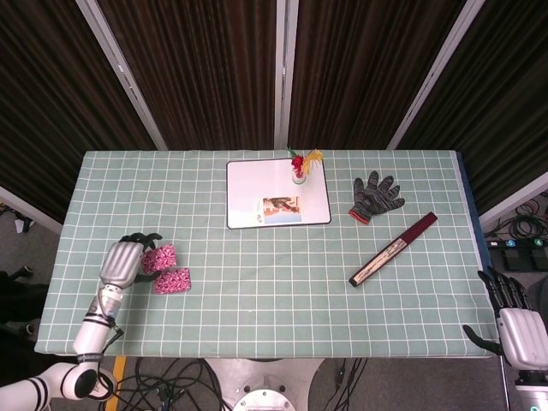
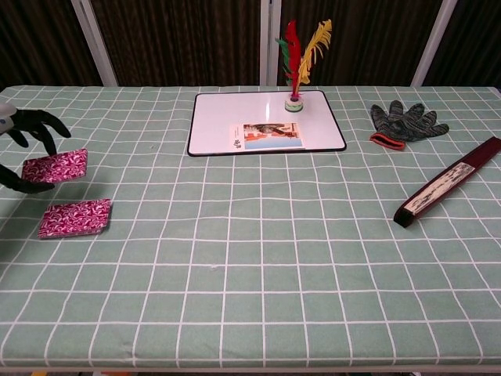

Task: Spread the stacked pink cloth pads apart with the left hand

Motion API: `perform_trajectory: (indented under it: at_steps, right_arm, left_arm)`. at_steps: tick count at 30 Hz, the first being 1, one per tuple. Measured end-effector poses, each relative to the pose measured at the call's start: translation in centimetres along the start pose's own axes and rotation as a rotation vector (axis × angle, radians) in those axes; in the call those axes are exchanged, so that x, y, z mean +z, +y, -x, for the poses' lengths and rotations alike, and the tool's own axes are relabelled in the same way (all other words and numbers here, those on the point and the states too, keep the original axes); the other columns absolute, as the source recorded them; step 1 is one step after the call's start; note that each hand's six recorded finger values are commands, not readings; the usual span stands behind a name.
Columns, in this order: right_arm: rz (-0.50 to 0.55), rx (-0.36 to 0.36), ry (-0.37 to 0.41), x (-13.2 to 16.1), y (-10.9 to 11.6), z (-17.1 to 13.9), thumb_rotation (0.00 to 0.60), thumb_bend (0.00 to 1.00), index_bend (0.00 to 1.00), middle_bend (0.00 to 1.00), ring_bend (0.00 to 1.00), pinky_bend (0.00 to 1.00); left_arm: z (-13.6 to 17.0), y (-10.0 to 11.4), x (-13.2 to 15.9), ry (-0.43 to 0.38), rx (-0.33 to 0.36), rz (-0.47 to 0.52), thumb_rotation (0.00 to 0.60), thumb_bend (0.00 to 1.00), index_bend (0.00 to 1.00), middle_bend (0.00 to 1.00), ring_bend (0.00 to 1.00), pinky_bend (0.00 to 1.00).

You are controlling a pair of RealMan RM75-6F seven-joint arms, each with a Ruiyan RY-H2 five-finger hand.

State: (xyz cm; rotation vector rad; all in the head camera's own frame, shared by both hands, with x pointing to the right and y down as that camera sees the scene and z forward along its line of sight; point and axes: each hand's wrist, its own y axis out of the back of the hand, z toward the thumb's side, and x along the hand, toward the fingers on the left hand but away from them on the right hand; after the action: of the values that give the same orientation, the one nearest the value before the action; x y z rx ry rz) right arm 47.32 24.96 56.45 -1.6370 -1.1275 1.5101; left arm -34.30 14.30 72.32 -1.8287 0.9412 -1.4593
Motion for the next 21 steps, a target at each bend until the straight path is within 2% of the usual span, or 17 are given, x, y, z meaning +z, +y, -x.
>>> perform_trajectory:
  at_steps: [8, 14, 16, 21]
  right_arm:
    - [-0.011, -0.008, -0.009, -0.1, 0.2, -0.1, 0.600, 0.11, 0.00, 0.00, 0.00, 0.00]
    - [-0.015, -0.012, -0.004, 0.0, 0.3, -0.2, 0.600, 0.13, 0.00, 0.00, 0.00, 0.00]
    - [-0.015, -0.012, -0.005, 0.1, 0.3, -0.2, 0.600, 0.13, 0.00, 0.00, 0.00, 0.00]
    - [-0.014, -0.007, -0.004, 0.1, 0.1, -0.1, 0.600, 0.13, 0.00, 0.00, 0.00, 0.00]
  left_arm:
    - [-2.1, -0.6, -2.6, 0.077, -0.014, 0.012, 0.600, 0.29, 0.27, 0.44, 0.25, 0.30]
    - [-2.5, -1.1, -3.4, 0.093, -0.012, 0.030, 0.600, 0.24, 0.20, 0.18, 0.10, 0.22]
    - [-2.5, -1.1, -3.4, 0.088, -0.006, 0.042, 0.600, 0.21, 0.19, 0.15, 0.09, 0.21]
    - [-2.3, -0.8, -3.3, 0.067, 0.007, 0.054, 0.600, 0.18, 0.18, 0.15, 0.09, 0.20]
